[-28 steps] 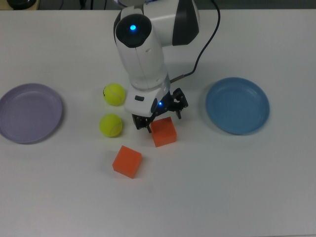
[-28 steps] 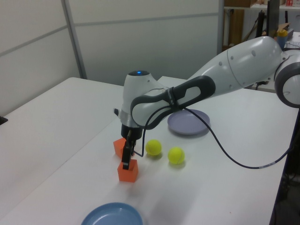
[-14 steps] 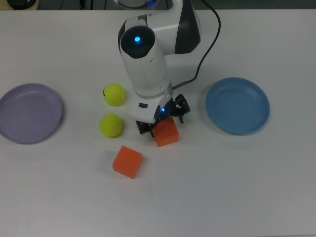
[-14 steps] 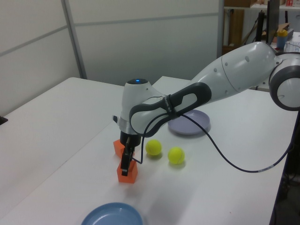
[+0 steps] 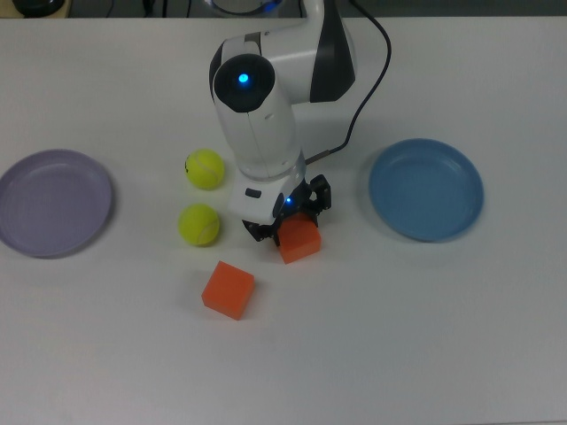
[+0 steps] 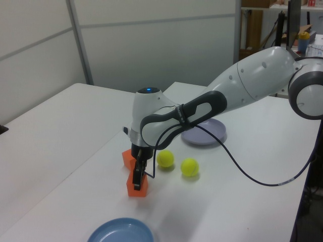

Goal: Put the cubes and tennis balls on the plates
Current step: 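Lift the orange cube and carry it over the blue plate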

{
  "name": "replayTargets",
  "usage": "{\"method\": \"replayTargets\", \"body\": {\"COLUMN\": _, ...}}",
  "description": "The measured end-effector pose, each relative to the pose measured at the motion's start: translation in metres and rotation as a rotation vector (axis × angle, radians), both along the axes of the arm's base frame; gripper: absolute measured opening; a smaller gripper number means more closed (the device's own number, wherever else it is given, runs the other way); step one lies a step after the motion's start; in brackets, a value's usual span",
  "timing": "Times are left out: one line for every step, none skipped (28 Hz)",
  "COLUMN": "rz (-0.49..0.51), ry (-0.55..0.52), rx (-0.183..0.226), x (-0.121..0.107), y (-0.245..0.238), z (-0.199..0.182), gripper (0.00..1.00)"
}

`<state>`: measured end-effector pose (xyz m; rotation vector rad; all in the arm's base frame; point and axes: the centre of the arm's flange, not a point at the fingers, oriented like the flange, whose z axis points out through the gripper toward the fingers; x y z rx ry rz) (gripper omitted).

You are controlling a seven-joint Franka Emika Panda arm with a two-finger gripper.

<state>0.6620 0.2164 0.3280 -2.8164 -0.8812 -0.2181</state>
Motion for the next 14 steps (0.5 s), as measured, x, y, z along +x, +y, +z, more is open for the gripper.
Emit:
{"method": "replayTargets", "body": {"rz": 0.0, "ry": -0.001, "rx": 0.0, "x": 0.0, "y": 0.0, "z": 0.0, "gripper": 0.66}}
{"method": "replayTargets", "body": {"rz": 0.001, "ry": -0.001, "rx": -0.001, "x": 0.0, "y": 0.0, "z": 0.0, "gripper": 0.66}}
{"method": "replayTargets", "body": {"rz": 0.002, "ry": -0.001, "rx": -0.002, "x": 0.0, "y": 0.0, "z": 0.0, "gripper": 0.66}}
{"method": "replayTargets", "body": {"rz": 0.003, "ry": -0.002, "rx": -0.003, "x": 0.0, "y": 0.001, "z": 0.0, "gripper": 0.66}}
{"method": "replayTargets", "body": {"rz": 0.005, "ry": -0.003, "rx": -0.005, "x": 0.0, "y": 0.001, "z": 0.001, "gripper": 0.65}}
{"method": "replayTargets", "body": {"rz": 0.007, "ry": -0.004, "rx": -0.007, "x": 0.0, "y": 0.001, "z": 0.001, "gripper": 0.65}}
{"method": "replayTargets", "body": {"rz": 0.011, "ry": -0.006, "rx": -0.011, "x": 0.0, "y": 0.001, "z": 0.001, "gripper": 0.64}}
{"method": "replayTargets", "body": {"rz": 0.012, "ry": -0.007, "rx": -0.012, "x": 0.0, "y": 0.002, "z": 0.001, "gripper": 0.64}}
{"method": "replayTargets", "body": {"rz": 0.014, "ry": -0.009, "rx": -0.013, "x": 0.0, "y": 0.002, "z": 0.002, "gripper": 0.64}}
{"method": "replayTargets", "body": {"rz": 0.016, "ry": -0.012, "rx": -0.013, "x": 0.0, "y": 0.003, "z": 0.003, "gripper": 0.64}}
{"method": "replayTargets", "body": {"rz": 0.018, "ry": -0.016, "rx": -0.013, "x": 0.0, "y": 0.005, "z": 0.006, "gripper": 0.64}}
{"method": "replayTargets", "body": {"rz": 0.023, "ry": -0.025, "rx": -0.012, "x": 0.0, "y": 0.008, "z": 0.011, "gripper": 0.64}}
{"method": "replayTargets", "body": {"rz": 0.027, "ry": -0.032, "rx": -0.01, "x": -0.001, "y": 0.011, "z": 0.015, "gripper": 0.64}}
{"method": "replayTargets", "body": {"rz": 0.033, "ry": -0.04, "rx": -0.008, "x": -0.002, "y": 0.016, "z": 0.021, "gripper": 0.64}}
